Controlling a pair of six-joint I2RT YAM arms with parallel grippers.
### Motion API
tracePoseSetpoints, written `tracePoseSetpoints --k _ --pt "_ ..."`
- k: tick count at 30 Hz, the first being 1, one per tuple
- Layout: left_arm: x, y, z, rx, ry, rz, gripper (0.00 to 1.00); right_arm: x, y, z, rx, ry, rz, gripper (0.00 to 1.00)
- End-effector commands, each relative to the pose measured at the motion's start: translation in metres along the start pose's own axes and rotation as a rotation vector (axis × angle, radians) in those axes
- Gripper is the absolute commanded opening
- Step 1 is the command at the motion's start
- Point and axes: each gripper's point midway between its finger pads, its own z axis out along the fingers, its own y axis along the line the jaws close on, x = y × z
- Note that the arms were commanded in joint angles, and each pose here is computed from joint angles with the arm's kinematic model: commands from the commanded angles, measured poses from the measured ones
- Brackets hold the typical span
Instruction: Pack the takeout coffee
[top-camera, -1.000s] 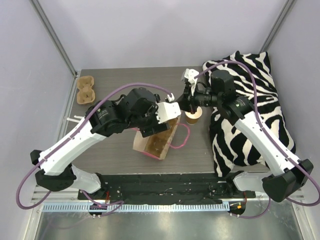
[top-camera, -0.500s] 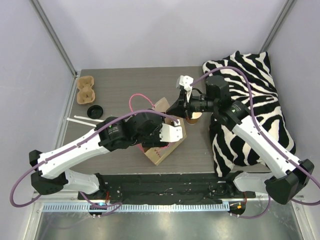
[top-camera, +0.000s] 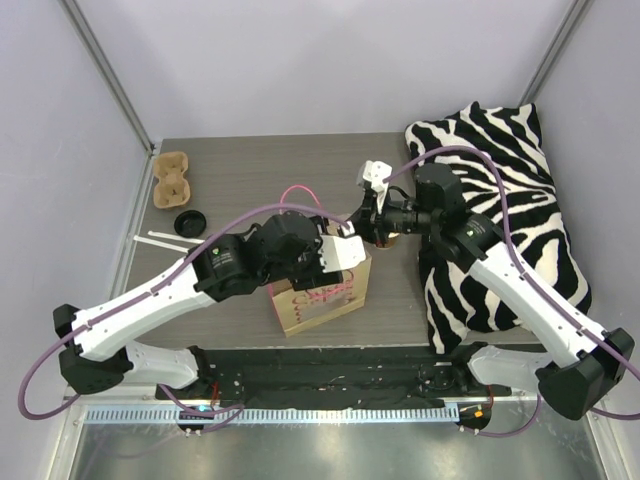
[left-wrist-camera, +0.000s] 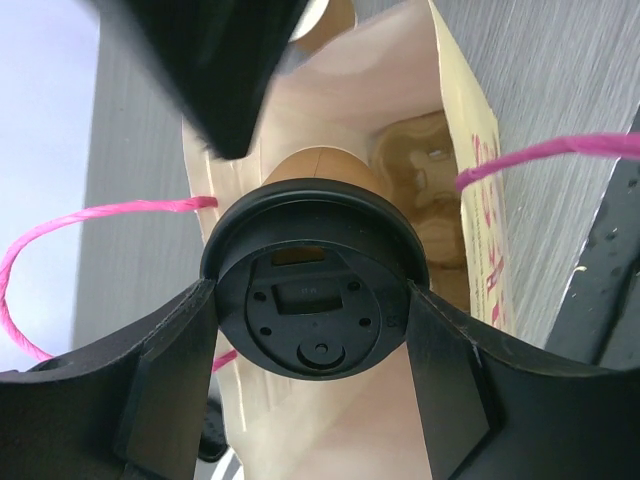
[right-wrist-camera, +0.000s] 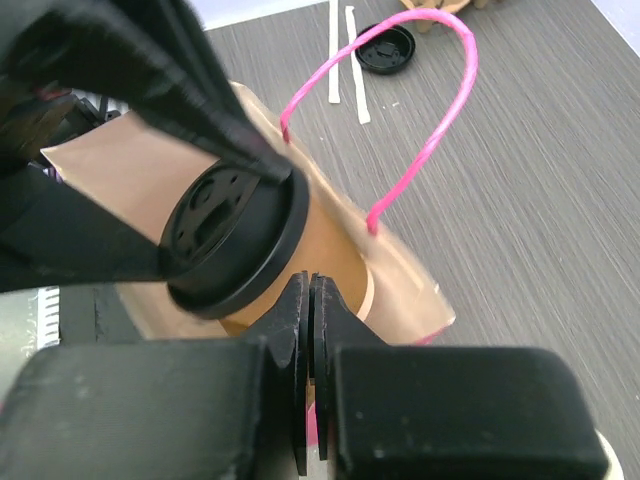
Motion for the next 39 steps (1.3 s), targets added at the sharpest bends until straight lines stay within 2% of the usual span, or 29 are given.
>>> tracePoseSetpoints --k 1,2,3,6,7,9,10,12,14,15,20,26,30,31,33,34,35,36,39 --pt "-0.016 0.011 0.000 0.016 -0.098 -0.108 0.22 -0.014 0.001 -0.012 0.058 -0.033 -0.011 0.08" --pt "-0.017 0.009 0.000 0.032 -0.108 -0.114 0.22 -0.015 -0.002 -0.013 0.075 -0.025 0.010 0.24" --pt "-0.018 0.006 0.001 0.056 -0.115 -0.117 0.22 -0.025 -0.004 -0.015 0.094 -0.035 0.014 0.29" --pt "-0.018 0.003 0.002 0.078 -0.116 -0.133 0.22 -0.032 -0.015 -0.015 0.127 0.010 0.037 0.38" --pt "-0.019 0.002 0.003 0.086 -0.117 -0.139 0.22 -0.021 -0.018 -0.011 0.124 0.063 0.060 0.40" --pt "-0.018 0.001 0.001 0.101 -0.111 -0.148 0.22 -0.031 -0.024 -0.011 0.122 0.081 0.002 0.48" --pt "-0.017 -0.001 0.003 0.107 -0.105 -0.157 0.22 -0.019 -0.027 -0.007 0.109 0.137 0.010 0.51" --pt "-0.015 -0.004 0.003 0.118 -0.095 -0.156 0.22 -0.025 -0.033 -0.007 0.101 0.157 -0.074 0.62" --pt "-0.013 -0.004 0.005 0.119 -0.089 -0.156 0.21 -0.011 -0.035 -0.001 0.062 0.220 -0.091 0.70" --pt "-0.012 -0.005 0.006 0.121 -0.085 -0.156 0.21 -0.013 -0.036 0.001 0.033 0.228 -0.152 0.72" --pt "-0.010 -0.006 0.008 0.125 -0.075 -0.159 0.21 0.011 -0.042 0.015 -0.061 0.316 -0.212 0.75" --pt "0.001 -0.008 0.014 0.127 -0.042 -0.192 0.21 0.020 -0.049 0.035 -0.134 0.329 -0.247 0.72" --pt "0.012 -0.005 0.021 0.117 -0.010 -0.224 0.20 0.024 -0.047 0.042 -0.181 0.336 -0.237 0.62" --pt "0.013 -0.004 0.022 0.112 -0.013 -0.230 0.20 0.026 -0.045 0.044 -0.203 0.333 -0.230 0.50" --pt "0.019 0.001 0.025 0.093 0.000 -0.251 0.20 0.026 -0.041 0.044 -0.220 0.332 -0.223 0.34" --pt "0.019 0.005 0.025 0.075 -0.003 -0.257 0.20 0.023 -0.039 0.044 -0.223 0.326 -0.230 0.15" --pt "0.022 0.006 0.026 0.069 0.005 -0.261 0.20 0.023 -0.038 0.044 -0.219 0.328 -0.220 0.06" --pt "0.022 0.008 0.026 0.055 0.002 -0.261 0.20 0.018 -0.040 0.045 -0.207 0.312 -0.226 0.01" --pt "0.023 0.015 0.026 0.016 -0.011 -0.254 0.20 0.002 -0.043 0.043 -0.128 0.248 -0.202 0.01"
